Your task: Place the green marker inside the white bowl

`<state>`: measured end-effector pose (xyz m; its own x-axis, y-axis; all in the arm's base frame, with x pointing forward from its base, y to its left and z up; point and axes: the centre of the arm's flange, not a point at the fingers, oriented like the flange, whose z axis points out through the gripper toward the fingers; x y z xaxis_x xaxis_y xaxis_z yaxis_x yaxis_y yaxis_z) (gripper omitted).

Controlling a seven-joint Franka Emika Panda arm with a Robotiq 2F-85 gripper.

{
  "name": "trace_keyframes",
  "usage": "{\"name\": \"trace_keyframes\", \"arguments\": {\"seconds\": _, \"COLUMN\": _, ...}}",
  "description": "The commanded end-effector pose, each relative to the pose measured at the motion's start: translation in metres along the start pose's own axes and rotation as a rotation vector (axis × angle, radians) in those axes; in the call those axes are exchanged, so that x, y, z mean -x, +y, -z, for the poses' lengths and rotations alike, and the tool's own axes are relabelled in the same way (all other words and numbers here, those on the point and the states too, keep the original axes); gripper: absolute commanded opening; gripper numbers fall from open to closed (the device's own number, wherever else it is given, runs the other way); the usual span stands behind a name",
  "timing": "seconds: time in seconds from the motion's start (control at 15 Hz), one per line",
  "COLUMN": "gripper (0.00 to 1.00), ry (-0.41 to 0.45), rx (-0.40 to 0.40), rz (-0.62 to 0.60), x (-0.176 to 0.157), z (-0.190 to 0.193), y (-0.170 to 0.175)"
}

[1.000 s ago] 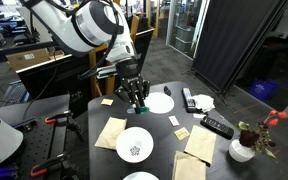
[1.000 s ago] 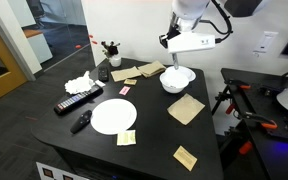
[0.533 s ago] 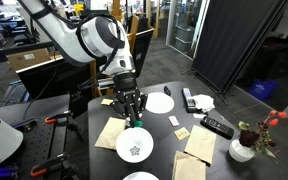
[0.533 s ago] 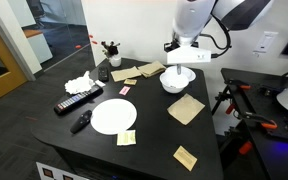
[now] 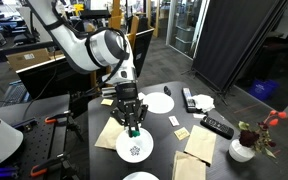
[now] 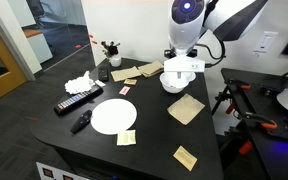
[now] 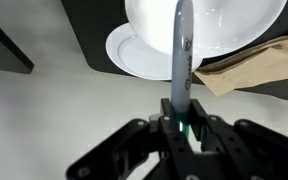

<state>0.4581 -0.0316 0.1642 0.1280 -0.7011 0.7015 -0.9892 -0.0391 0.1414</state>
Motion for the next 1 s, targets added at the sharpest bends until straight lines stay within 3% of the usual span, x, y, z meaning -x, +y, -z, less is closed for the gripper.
{"name": "trace_keyframes", "arguments": {"seconds": 0.0, "gripper": 0.06, "ry": 0.033, "rx": 0.024, "rz": -0.029, "x": 0.001, "z": -0.007, "y": -0.016}}
{"name": "trace_keyframes", "arguments": {"seconds": 0.87, "gripper": 0.06, "ry": 0.016, "rx": 0.055, "rz": -0.003, "x": 0.022, "z": -0.024, "y": -0.043}}
{"name": "trace_keyframes", "arguments": {"seconds": 0.93, "gripper": 0.47, "ry": 0.016, "rx": 0.059, "rz": -0.004, "x": 0.023, "z": -0.025, "y": -0.045}}
